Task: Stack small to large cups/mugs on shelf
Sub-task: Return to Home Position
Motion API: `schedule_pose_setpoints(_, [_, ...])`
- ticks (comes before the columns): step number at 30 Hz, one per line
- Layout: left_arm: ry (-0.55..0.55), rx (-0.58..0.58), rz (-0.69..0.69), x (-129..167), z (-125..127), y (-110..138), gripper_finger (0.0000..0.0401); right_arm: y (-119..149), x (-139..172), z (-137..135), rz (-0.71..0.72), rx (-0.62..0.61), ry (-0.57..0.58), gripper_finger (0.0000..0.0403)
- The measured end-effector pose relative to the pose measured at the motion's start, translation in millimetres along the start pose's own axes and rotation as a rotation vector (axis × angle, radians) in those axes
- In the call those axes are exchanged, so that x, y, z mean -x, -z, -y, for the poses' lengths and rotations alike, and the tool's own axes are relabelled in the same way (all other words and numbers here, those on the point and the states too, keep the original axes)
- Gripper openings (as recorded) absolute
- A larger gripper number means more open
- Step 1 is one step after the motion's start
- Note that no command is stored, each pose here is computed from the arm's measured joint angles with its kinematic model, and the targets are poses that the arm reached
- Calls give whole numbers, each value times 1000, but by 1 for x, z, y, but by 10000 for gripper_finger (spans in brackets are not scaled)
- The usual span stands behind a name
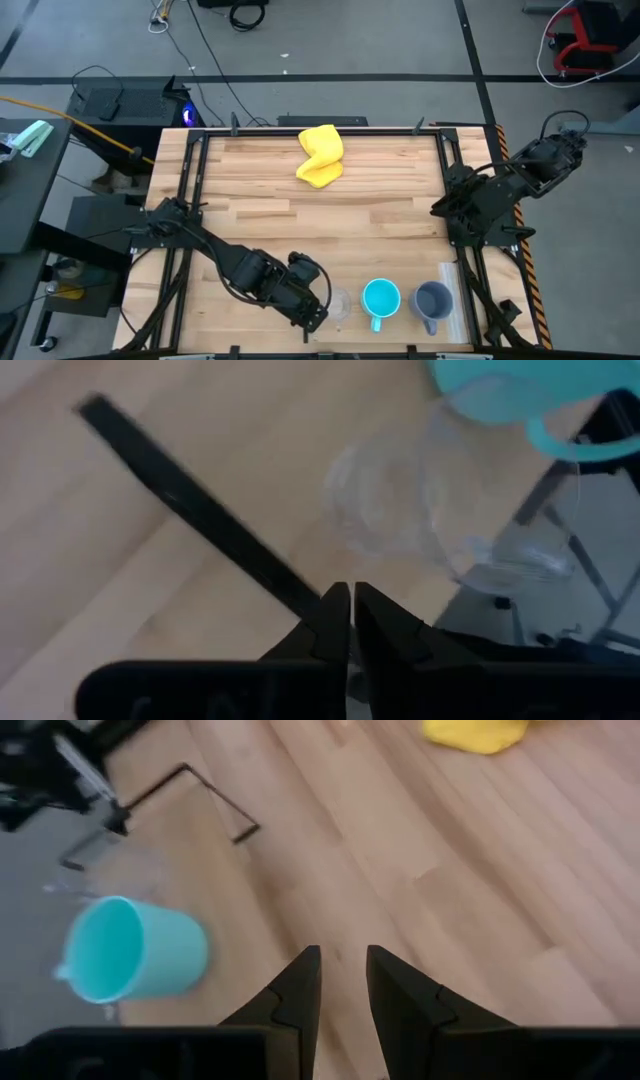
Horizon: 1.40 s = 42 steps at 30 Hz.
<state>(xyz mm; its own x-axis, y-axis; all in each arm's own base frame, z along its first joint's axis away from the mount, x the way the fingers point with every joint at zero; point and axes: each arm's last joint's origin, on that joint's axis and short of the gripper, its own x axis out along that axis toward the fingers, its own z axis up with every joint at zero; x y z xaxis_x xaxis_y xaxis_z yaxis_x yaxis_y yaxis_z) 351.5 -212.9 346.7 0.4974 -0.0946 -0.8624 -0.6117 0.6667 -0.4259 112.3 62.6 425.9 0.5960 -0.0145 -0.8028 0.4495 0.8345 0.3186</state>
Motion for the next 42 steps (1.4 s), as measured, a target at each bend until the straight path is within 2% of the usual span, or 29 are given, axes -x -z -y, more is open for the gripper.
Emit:
schedule_pose_setpoints(3, [-13,-7,20,9,-2,1,23,-3,5,-6,-13,-29,-102,91])
schedule_pose_setpoints(6, [30,-9,56,28,-1,2,16,-10,17,-16,-2,-41,-267,91])
schedule_pose_setpoints(10, [71,-43,144,62,-2,5,11,-19,52,-28,99,68,-536,91])
schedule_pose_setpoints(14, [116,-172,295,110,-11,9,14,-26,98,-23,201,186,-738,91])
schedule_pose_setpoints(17, [178,-179,361,140,-17,12,22,-31,127,-10,231,196,-846,91])
schedule_pose_setpoints(21, [273,-157,378,168,-24,12,26,-37,151,6,268,196,-936,91])
schedule_pose_setpoints(25, [327,-152,380,179,-26,16,22,-41,160,6,361,245,-991,91])
schedule_pose_setpoints(28, [363,-144,393,181,-22,15,17,-45,166,-3,449,286,-1081,91])
schedule_pose_setpoints(30, [351,-257,413,182,-21,15,15,-46,168,-13,490,362,-1189,91])
schedule_pose_setpoints(33, [369,-415,468,184,-16,12,14,-45,166,-37,551,512,-1416,91])
schedule_pose_setpoints(36, [473,-518,483,193,-10,7,20,-39,155,-57,566,601,-1609,91])
schedule_pose_setpoints(40, [696,-742,492,205,-2,-6,27,-29,127,-74,526,605,-1613,91])
schedule_pose_setpoints(42, [738,-813,482,206,-4,-15,30,-25,117,-80,547,596,-1613,91])
